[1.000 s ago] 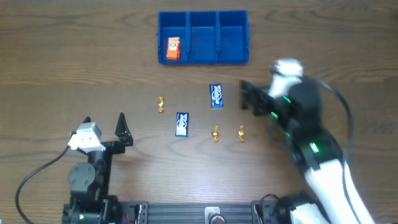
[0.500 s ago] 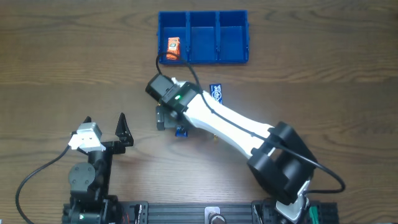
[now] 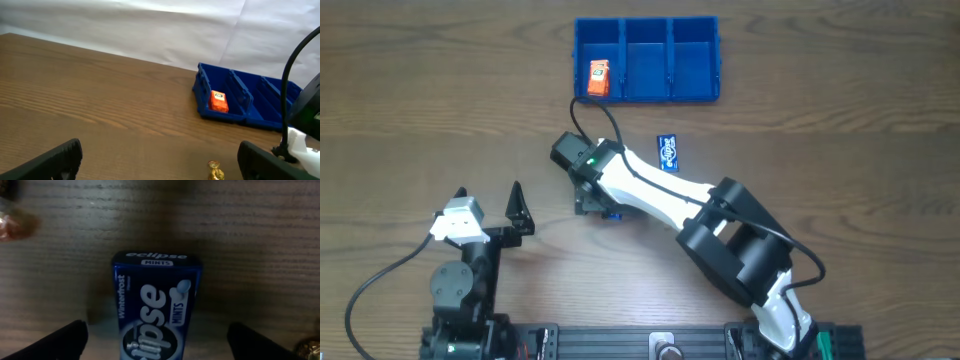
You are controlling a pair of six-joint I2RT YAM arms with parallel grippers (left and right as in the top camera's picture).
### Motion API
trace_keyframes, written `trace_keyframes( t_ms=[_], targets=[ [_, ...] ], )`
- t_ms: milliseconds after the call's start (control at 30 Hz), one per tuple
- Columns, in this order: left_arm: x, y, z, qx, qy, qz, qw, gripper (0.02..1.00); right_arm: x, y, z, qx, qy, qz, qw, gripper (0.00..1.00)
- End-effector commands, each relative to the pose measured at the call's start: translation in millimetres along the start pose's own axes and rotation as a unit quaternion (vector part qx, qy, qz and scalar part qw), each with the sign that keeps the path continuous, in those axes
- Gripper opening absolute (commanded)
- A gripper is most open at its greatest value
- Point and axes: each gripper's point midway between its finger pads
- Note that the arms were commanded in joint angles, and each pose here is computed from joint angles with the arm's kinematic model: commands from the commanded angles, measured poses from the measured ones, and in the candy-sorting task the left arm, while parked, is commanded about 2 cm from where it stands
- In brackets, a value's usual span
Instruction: Sort Candies Into Trays
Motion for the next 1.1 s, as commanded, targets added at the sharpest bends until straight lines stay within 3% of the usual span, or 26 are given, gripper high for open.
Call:
trace_keyframes(
  t_ms=[33,167,233,333,400,533,667,767,900,1100],
  targets=[
    [1.4,16.0,10.7,0.01,-0.019,0.021,1.0,0.998,10.4,-4.2,-3.2,0.008,0.013,0.001,1.0,0.728],
    [1.4,16.0,10.7,0.01,-0.019,0.021,1.0,0.998,10.2,-4.5,-2.9,0.008,0.012,0.001,1.0,0.38],
    [1.4,16.0,10.7,0.01,-0.019,0.021,1.0,0.998,9.9,-4.9,-2.7,0.008,0.012,0.0,1.0,0.303],
    [1.4,16.0,10.7,0.01,-0.019,0.021,1.0,0.998,0.0,-9.7,-1.6,0.004,0.012,-0.011,1.0,0.288],
    [1.4,16.0,10.7,0.01,-0.019,0.021,1.0,0.998,-35.4,-26.6,-9.7,-0.004,0.031,-0.047,0.998,0.268],
    [1.4,16.0,10.7,0.01,-0.019,0.021,1.0,0.996,-130.5,-107.2,-49.3,-0.019,0.045,-0.136,0.99,0.259],
    [1.4,16.0,10.7,0.01,-0.019,0.021,1.0,0.998,-176.0,-187.3,-86.3,-0.013,0.048,-0.217,0.975,0.259],
    [1.4,16.0,10.7,0.01,-0.019,0.021,1.0,0.998,-175.2,-228.0,-106.7,-0.012,0.068,-0.26,0.963,0.261],
    [1.4,16.0,10.7,0.01,-0.019,0.021,1.0,0.998,-143.3,-265.3,-116.2,-0.013,0.073,-0.285,0.956,0.261],
    [1.4,16.0,10.7,0.01,-0.019,0.021,1.0,0.998,-102.0,-278.8,-126.2,-0.006,0.081,-0.272,0.959,0.288]
  ],
)
Point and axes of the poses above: each gripper's point midway between its finger pads, its own x axis out along the fingers, its own z axis along the line the jaws close on, y = z × x, and after that the axes turned 10 degrees about -x, right-handed
